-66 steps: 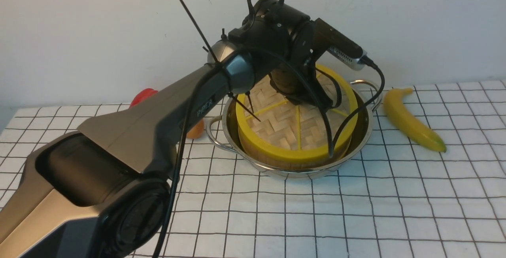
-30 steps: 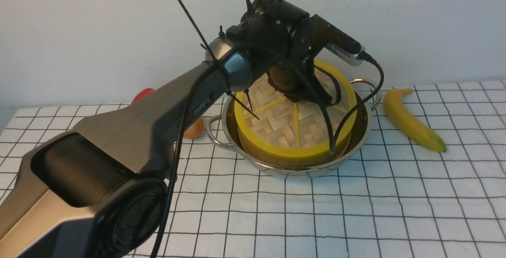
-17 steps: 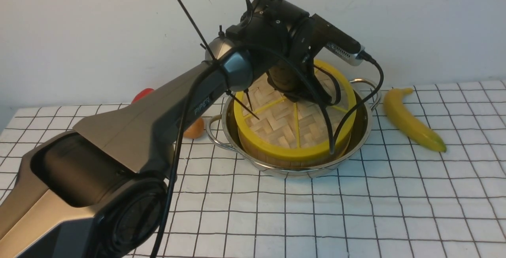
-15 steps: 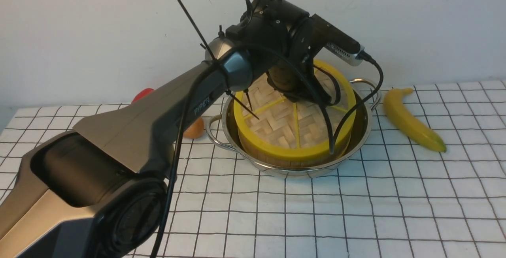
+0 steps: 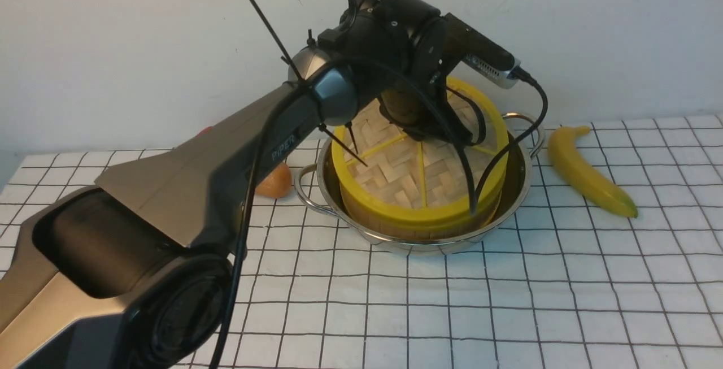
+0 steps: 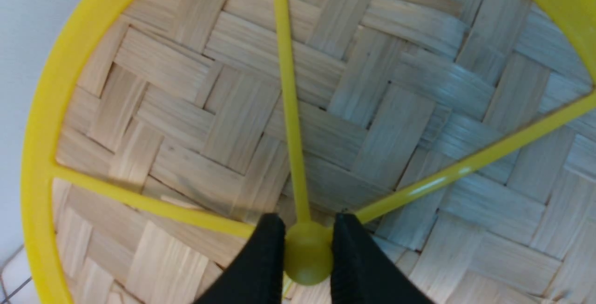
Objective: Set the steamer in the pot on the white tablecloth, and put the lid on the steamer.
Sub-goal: 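Place the yellow bamboo steamer lid onto the steamer in the pot with the left gripper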
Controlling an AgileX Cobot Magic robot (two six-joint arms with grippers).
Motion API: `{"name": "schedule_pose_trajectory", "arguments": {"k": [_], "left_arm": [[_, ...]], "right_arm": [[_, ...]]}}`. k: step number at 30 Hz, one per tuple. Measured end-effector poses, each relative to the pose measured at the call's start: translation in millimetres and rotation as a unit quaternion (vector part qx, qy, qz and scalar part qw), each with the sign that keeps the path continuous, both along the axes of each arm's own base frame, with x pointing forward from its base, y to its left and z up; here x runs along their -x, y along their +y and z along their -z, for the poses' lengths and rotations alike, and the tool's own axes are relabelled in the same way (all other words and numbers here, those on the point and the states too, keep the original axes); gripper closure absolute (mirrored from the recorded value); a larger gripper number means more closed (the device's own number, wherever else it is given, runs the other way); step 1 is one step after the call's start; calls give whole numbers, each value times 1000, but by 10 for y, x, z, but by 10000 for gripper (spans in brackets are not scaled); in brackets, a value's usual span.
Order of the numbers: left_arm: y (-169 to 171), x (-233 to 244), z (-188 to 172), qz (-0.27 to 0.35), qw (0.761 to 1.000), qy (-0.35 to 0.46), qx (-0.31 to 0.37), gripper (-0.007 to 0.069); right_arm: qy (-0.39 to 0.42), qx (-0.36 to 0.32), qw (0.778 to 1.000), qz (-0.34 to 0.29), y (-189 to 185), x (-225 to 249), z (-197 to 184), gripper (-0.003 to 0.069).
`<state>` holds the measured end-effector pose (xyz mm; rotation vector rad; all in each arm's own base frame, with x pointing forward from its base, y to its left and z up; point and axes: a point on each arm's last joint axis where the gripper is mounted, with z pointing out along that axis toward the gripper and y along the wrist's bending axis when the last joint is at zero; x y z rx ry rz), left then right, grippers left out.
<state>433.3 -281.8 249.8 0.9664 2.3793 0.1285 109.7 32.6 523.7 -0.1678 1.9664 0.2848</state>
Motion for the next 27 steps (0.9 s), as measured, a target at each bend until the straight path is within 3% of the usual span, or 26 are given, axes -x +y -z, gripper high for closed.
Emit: {"name": "schedule_pose_trajectory", "arguments": {"k": [27], "left_arm": [[-36,-18,-18,7,1000,-13,20,508]], "right_arm": [[-2,6,1000,-3,0,0,0,168]]}}
